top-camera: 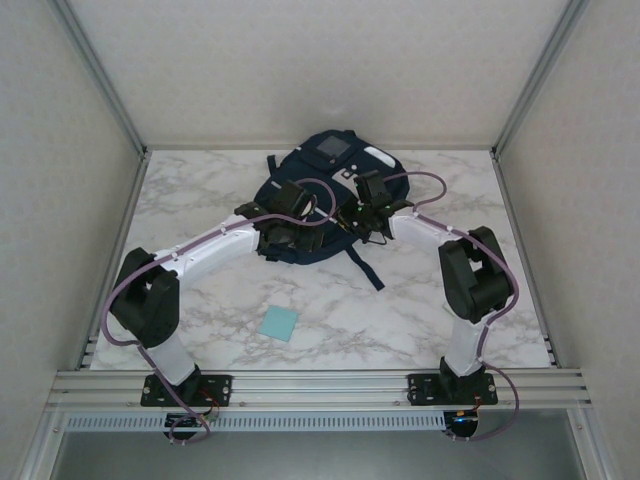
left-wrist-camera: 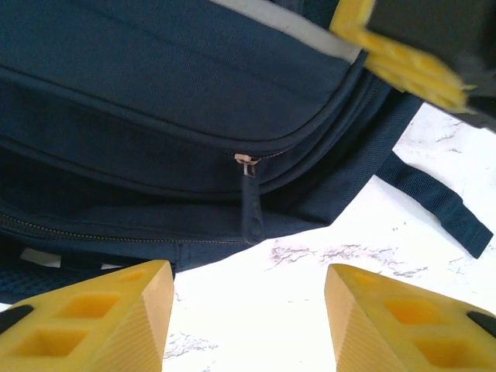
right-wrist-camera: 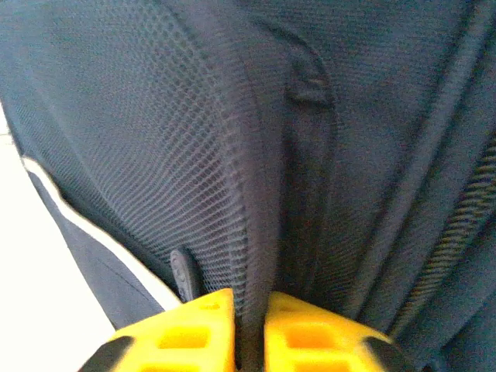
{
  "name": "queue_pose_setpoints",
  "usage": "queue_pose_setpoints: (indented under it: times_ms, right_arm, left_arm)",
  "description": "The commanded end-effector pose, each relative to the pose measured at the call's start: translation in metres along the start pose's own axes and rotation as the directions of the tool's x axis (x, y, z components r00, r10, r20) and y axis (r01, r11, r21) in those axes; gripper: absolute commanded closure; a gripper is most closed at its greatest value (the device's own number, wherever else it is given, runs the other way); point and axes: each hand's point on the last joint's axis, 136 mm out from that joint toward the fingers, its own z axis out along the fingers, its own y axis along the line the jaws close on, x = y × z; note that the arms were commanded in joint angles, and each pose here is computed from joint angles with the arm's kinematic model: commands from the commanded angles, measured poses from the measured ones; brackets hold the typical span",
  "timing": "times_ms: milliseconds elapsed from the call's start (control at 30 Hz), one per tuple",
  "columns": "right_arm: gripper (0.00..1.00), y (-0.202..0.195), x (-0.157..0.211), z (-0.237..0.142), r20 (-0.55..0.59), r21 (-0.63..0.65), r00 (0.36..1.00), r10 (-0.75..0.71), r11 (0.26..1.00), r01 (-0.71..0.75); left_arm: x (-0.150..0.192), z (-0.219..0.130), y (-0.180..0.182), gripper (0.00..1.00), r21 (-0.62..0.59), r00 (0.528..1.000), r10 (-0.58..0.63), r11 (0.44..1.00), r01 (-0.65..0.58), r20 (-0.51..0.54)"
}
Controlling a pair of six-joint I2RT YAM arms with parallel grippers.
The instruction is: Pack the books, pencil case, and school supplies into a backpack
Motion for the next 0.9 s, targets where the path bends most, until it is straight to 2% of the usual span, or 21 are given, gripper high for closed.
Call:
queue_pose_setpoints:
  times_ms: [0, 100, 367, 633, 733, 867]
  right_arm:
    - [1.00, 0.033, -0.010, -0.006, 0.031, -0.093, 0.999, -0.038, 0.995, 0.041]
    - [1.00, 0.042, -0.012, -0.019, 0.043, -0.114, 0.997, -0.062, 0.991, 0.066]
    - [1.00, 0.065, -0.014, -0.049, 0.048, -0.208, 0.997, -0.061, 0.976, 0.070]
    - [1.00, 0.077, -0.015, -0.057, 0.034, -0.249, 0.998, -0.059, 0.966, 0.065]
    - [1.00, 0.077, -0.015, -0.058, 0.033, -0.253, 0.998, -0.061, 0.965, 0.067]
    - [1.00, 0.077, -0.017, -0.060, 0.036, -0.254, 0.997, -0.062, 0.965, 0.069]
  left_arm:
    - [-0.004, -0.003, 0.002, 0.42, 0.007, 0.999, 0.033, 0.999, -0.033, 0.029]
    - [-0.006, 0.004, 0.003, 0.38, 0.001, 0.998, 0.056, 0.998, -0.056, 0.024]
    - [-0.017, 0.022, 0.009, 0.38, -0.014, 0.999, 0.050, 0.999, -0.050, -0.003]
    - [-0.026, 0.035, 0.000, 0.38, 0.022, 0.999, 0.035, 0.999, -0.035, -0.019]
    - [-0.027, 0.042, -0.001, 0.41, 0.026, 0.999, 0.031, 0.999, -0.031, -0.025]
    - [-0.017, 0.054, -0.002, 0.52, 0.040, 0.997, 0.030, 0.999, -0.027, -0.074]
